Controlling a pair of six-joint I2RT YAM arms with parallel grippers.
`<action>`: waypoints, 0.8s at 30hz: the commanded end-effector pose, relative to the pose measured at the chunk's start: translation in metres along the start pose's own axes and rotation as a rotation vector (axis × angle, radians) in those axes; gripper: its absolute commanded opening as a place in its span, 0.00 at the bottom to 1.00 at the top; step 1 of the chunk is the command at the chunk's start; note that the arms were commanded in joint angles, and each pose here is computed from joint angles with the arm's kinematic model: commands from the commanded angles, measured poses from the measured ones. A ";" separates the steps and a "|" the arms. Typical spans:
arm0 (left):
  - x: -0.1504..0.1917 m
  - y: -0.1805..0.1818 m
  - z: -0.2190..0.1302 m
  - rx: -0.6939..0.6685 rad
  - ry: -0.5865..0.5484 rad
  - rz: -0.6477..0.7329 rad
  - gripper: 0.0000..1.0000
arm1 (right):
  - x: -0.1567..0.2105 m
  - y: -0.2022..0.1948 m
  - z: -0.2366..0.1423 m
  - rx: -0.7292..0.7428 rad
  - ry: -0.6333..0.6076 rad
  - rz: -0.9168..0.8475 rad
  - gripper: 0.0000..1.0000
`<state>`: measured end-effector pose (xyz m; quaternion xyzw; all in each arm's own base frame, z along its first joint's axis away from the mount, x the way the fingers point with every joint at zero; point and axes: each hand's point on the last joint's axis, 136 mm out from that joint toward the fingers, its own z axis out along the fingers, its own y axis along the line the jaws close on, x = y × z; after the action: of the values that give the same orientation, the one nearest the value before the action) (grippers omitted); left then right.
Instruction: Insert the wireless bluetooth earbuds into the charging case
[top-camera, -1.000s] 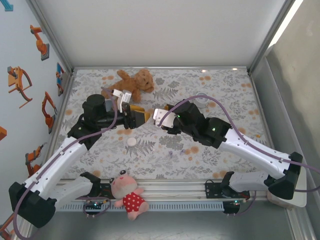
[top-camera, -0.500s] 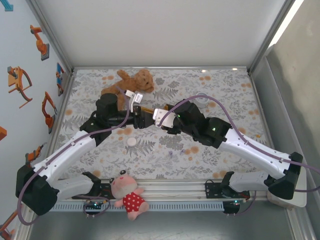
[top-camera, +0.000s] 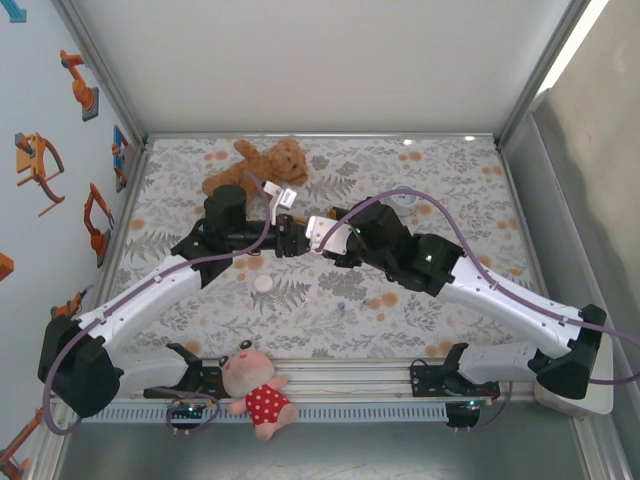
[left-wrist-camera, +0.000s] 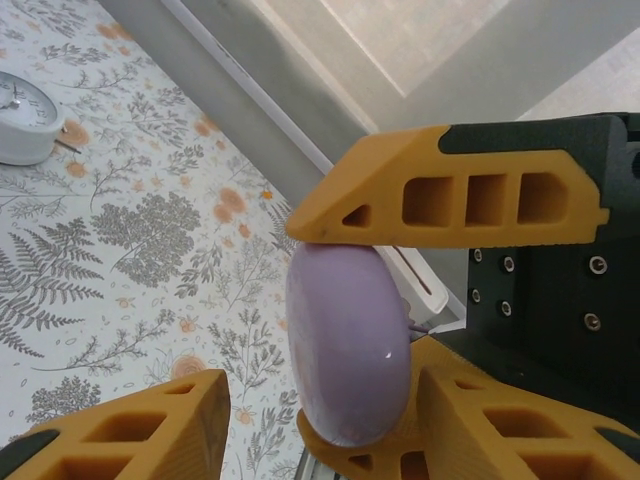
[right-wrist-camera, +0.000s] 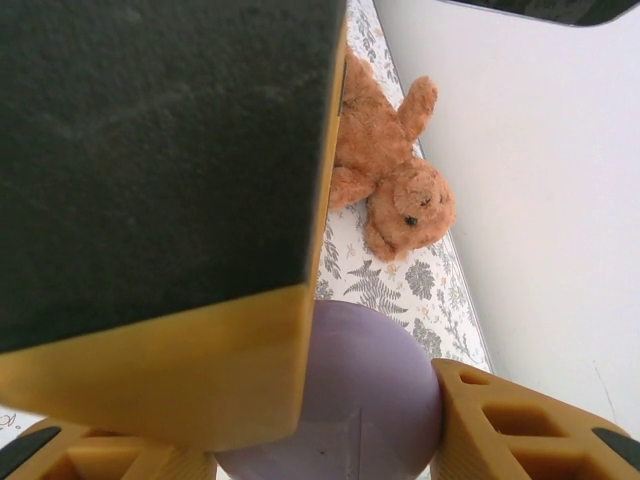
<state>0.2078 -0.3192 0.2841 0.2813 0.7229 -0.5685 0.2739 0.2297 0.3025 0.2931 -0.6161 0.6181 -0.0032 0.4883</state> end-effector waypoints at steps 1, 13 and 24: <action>-0.010 -0.015 0.001 0.045 -0.004 0.051 0.49 | -0.008 -0.011 -0.008 0.024 -0.020 0.005 0.47; -0.001 -0.015 0.011 0.077 0.045 0.044 0.38 | -0.007 -0.012 -0.008 0.031 -0.012 0.006 0.47; 0.001 -0.014 0.011 0.067 0.049 0.049 0.21 | -0.003 -0.016 -0.013 0.055 0.002 0.024 0.47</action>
<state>0.2039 -0.3309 0.2788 0.3020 0.7185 -0.5728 0.2538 0.2296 0.2953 0.2852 -0.6202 0.6264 -0.0171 0.4719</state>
